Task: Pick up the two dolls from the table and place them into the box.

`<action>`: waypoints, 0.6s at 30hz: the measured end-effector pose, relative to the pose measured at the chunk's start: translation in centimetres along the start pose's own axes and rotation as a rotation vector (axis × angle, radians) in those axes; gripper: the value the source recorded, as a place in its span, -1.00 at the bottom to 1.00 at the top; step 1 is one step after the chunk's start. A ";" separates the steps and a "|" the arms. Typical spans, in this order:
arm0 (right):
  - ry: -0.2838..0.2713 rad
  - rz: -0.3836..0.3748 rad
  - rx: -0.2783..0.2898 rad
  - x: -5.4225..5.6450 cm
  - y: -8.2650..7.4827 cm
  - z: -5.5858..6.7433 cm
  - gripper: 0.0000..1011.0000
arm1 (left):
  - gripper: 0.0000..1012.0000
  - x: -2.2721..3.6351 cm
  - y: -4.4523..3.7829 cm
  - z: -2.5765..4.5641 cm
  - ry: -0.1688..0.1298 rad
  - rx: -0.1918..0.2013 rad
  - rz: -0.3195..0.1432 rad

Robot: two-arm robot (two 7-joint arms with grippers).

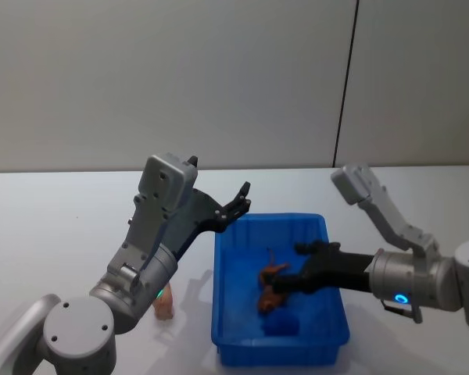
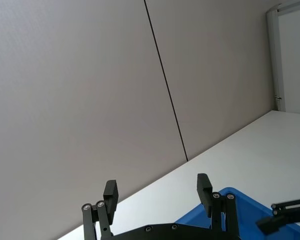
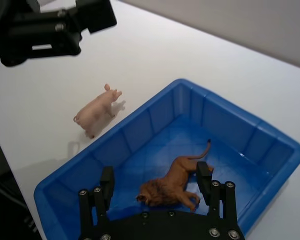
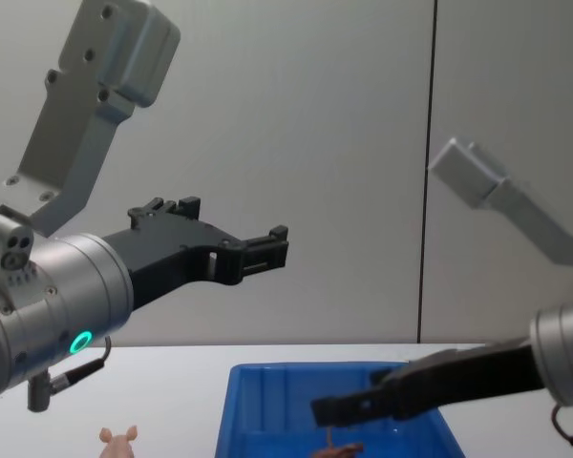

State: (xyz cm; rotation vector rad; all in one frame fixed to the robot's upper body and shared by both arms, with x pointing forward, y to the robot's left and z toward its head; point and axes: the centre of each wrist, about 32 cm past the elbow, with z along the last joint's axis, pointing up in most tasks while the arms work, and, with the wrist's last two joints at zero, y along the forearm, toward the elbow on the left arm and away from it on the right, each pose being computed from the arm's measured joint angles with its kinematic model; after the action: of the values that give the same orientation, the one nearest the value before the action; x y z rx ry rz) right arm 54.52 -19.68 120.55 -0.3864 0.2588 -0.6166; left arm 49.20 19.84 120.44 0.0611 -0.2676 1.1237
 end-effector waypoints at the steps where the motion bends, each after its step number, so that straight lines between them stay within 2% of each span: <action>1: -0.001 -0.003 0.006 0.0 -0.1 0.0 0.98 | 0.98 0.00 0.00 0.00 0.000 0.000 0.000; 10: -0.015 -0.067 0.123 0.5 -2.1 -0.1 0.98 | 0.98 0.00 0.00 0.00 0.000 0.000 0.000; 18: 0.004 -0.159 0.240 0.8 -4.3 -0.8 0.98 | 0.98 0.00 0.00 0.00 0.000 0.000 0.000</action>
State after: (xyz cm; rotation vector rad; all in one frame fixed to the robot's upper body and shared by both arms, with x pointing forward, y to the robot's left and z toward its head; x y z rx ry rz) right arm 52.68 -23.63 121.58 -0.1753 0.1566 -0.7954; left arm 49.20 19.84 120.44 0.0611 -0.2676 1.1237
